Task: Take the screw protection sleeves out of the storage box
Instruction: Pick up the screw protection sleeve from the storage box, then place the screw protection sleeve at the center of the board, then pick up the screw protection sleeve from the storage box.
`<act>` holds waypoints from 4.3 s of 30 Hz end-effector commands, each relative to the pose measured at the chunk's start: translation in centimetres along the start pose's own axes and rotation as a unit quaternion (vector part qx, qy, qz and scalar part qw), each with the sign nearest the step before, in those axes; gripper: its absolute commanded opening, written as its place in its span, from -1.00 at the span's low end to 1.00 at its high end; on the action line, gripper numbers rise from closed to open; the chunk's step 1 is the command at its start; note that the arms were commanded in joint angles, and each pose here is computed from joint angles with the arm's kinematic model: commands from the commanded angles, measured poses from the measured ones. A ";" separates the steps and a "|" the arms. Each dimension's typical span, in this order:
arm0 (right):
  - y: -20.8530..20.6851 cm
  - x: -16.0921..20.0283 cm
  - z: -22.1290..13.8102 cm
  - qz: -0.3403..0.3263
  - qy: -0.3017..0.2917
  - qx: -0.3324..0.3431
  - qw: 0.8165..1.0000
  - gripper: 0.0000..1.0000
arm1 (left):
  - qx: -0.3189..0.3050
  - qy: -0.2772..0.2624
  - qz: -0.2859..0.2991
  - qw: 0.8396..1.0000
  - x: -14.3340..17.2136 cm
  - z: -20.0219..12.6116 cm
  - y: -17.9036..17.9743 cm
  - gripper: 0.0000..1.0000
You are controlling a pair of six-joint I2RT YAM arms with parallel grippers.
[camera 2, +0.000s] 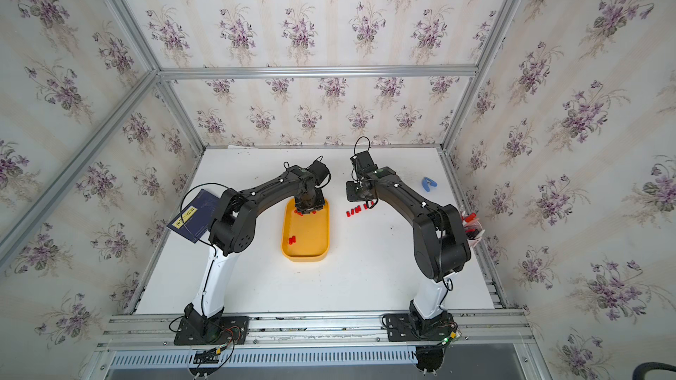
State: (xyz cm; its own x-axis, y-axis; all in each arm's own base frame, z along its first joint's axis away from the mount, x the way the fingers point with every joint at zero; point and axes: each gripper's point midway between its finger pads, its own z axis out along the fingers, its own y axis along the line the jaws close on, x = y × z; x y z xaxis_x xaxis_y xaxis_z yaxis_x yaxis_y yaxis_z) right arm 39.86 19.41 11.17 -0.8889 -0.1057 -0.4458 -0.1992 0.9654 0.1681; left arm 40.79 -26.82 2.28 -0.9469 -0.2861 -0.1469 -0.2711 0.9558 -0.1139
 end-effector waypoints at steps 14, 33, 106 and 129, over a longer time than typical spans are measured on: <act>-0.4 0.0 0.3 -0.008 -0.002 0.010 1.000 -0.24 | -0.003 0.002 0.013 1.000 -0.1 0.4 0.4 -0.64; -1.8 -1.4 -2.0 0.031 -0.029 0.000 0.999 -0.25 | 0.075 -0.039 0.092 0.992 1.7 -11.0 -1.8 -0.65; -5.6 -1.2 -4.3 0.074 -0.051 0.006 0.996 -0.24 | 0.123 -0.054 0.125 0.983 4.0 -11.7 -8.8 -0.04; -4.9 -1.8 -3.4 0.069 -0.034 -0.011 0.997 -0.24 | -0.065 0.014 0.142 0.988 9.0 -7.8 6.5 -0.09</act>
State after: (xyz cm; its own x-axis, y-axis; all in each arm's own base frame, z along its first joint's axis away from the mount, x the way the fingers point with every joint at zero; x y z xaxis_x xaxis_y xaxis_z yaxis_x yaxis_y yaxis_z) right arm 41.11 14.05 14.30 -0.8743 0.0574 -0.4819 -0.0769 0.9641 0.2543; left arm 29.10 -23.44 8.77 -0.9926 0.0181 -0.1203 0.0157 0.9997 0.0207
